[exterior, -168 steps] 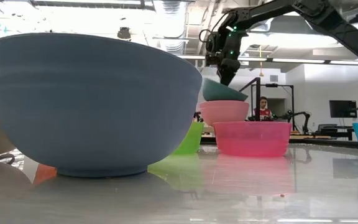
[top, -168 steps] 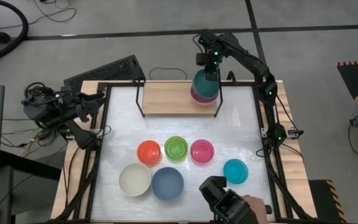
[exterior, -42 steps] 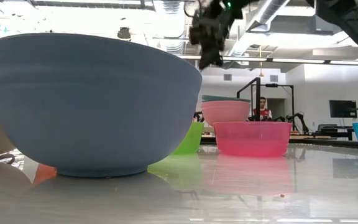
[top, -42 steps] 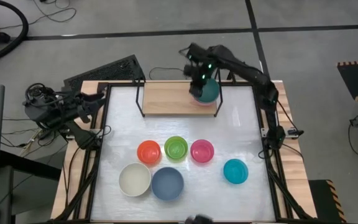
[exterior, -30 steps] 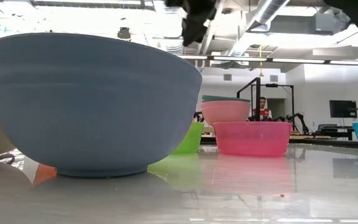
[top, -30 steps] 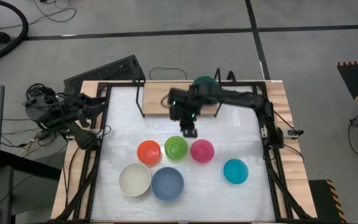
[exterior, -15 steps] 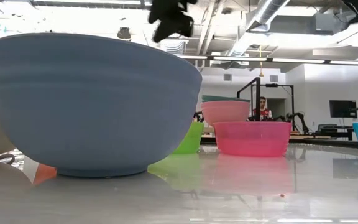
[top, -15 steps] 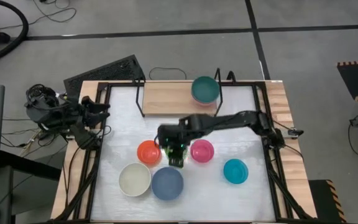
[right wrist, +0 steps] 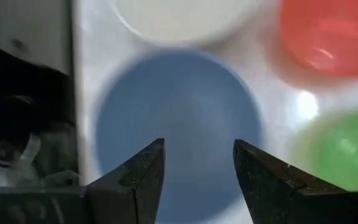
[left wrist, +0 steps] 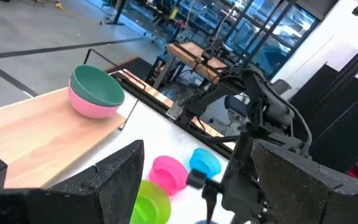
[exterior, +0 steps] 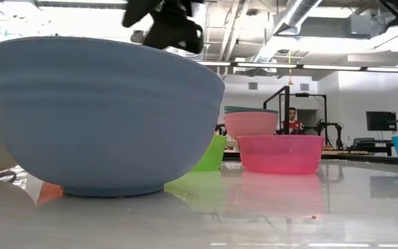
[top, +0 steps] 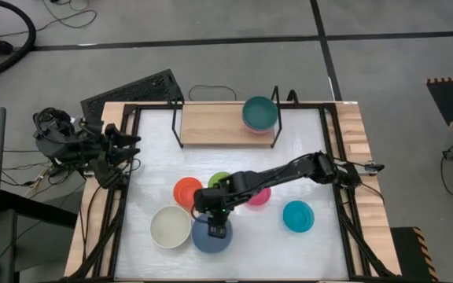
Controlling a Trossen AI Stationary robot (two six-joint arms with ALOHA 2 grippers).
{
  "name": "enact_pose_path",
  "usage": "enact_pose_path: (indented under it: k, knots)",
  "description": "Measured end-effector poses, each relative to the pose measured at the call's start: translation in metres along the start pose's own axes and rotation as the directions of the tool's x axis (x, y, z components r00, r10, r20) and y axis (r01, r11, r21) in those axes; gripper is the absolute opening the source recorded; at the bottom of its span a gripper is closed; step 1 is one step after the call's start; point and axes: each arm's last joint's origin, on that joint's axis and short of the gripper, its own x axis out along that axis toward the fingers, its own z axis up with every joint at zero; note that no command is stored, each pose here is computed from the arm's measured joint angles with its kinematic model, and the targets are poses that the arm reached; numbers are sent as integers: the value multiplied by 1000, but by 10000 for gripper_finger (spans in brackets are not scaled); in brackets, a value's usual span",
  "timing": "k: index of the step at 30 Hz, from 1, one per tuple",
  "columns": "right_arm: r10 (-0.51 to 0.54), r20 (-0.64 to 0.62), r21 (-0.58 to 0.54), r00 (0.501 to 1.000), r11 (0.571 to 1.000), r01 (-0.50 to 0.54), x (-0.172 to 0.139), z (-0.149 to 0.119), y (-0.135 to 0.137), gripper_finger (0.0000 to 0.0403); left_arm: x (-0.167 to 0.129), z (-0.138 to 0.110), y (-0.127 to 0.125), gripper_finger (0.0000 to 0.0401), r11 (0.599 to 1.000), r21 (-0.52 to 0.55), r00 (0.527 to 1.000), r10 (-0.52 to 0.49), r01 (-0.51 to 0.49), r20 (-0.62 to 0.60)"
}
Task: Place and stack bowls onto a shelf
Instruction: Stack the dark blue bowl into the dark green bowl on the shelf
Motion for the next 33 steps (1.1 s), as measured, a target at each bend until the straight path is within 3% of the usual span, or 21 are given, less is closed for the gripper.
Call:
enact_pose_path:
  k: [15, 21, 26, 33]
  knots:
    - [-91, 83, -26, 992, 995, 94, 9, 0, 10, 214, 0, 0, 0, 284, 998, -58, 1000, 1, -1, 0]
    - [-196, 141, -33, 970, 979, 203, 8, 2, 8, 214, 0, 0, 0, 284, 999, -54, 1000, 4, -4, -3]
    - [-197, 178, -41, 964, 977, 207, 19, 9, 1, 214, 0, -1, 1, 284, 999, -46, 1000, 7, -8, -8]
    - [-178, 93, -43, 980, 982, 183, 46, 2, -3, 214, 0, -2, 2, 284, 999, -41, 1000, 14, -15, -17]
